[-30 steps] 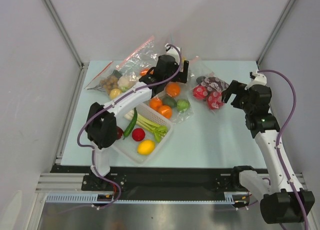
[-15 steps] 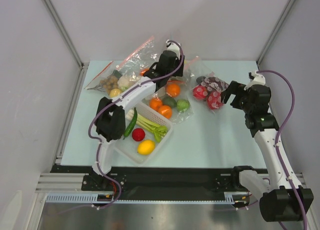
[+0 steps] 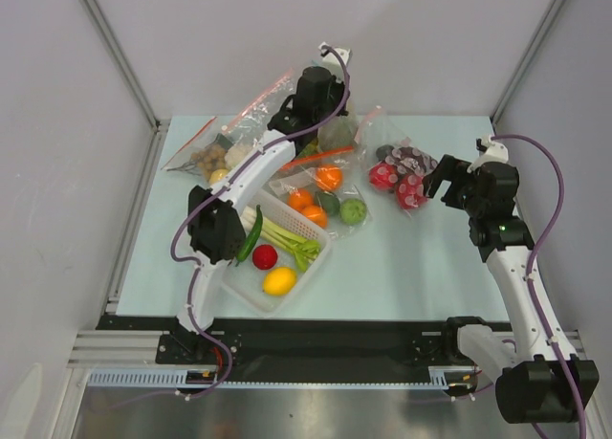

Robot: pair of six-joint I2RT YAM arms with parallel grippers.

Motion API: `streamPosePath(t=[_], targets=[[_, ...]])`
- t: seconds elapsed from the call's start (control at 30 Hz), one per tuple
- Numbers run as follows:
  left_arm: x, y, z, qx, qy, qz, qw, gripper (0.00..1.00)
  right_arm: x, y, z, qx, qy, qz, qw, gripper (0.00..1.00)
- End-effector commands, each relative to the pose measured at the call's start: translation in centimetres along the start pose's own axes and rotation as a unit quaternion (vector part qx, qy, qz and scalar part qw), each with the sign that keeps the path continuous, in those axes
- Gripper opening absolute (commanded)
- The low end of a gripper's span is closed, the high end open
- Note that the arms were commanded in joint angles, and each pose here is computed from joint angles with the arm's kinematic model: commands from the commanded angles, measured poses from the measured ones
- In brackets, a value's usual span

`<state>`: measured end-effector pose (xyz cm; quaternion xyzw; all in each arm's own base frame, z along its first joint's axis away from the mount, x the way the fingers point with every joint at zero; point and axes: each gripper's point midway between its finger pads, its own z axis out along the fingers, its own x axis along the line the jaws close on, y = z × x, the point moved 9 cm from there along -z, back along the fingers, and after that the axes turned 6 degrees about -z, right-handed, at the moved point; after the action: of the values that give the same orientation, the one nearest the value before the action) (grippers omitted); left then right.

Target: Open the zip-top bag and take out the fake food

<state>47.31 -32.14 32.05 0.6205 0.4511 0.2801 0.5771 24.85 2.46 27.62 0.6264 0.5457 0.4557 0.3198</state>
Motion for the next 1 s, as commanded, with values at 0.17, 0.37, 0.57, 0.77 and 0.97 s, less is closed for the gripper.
streamPosePath(t=[0.17,0.37,0.57,0.77,0.97], targets=[[-3.0,10.0,-5.1,-0.137,-0.141,0.025,0.98,0.0,0.1,0.6,-0.3,-0.024,0.011,-0.01,1.0,1.0],[-5.3,13.8,-9.5,-0.194,-0.25,0.037,0.948,0.0,0.3,1.0,-1.0,-0.037,0.021,-0.014,0.999,1.0],[-7.5,15.5,-14.4,-0.181,-0.381,0.045,0.906,0.0,0.8,1.6,-2.3,-0.064,0.047,-0.025,0.997,1.0],[-8.8,13.3,-18.3,-0.112,-0.504,0.05,0.855,0.0,2.3,2.5,-4.4,-0.114,0.128,-0.048,0.984,1.0],[-10.1,8.0,-20.5,-0.012,-0.6,0.089,0.795,0.0,3.5,3.1,-7.0,-0.16,0.188,-0.083,0.966,1.0]])
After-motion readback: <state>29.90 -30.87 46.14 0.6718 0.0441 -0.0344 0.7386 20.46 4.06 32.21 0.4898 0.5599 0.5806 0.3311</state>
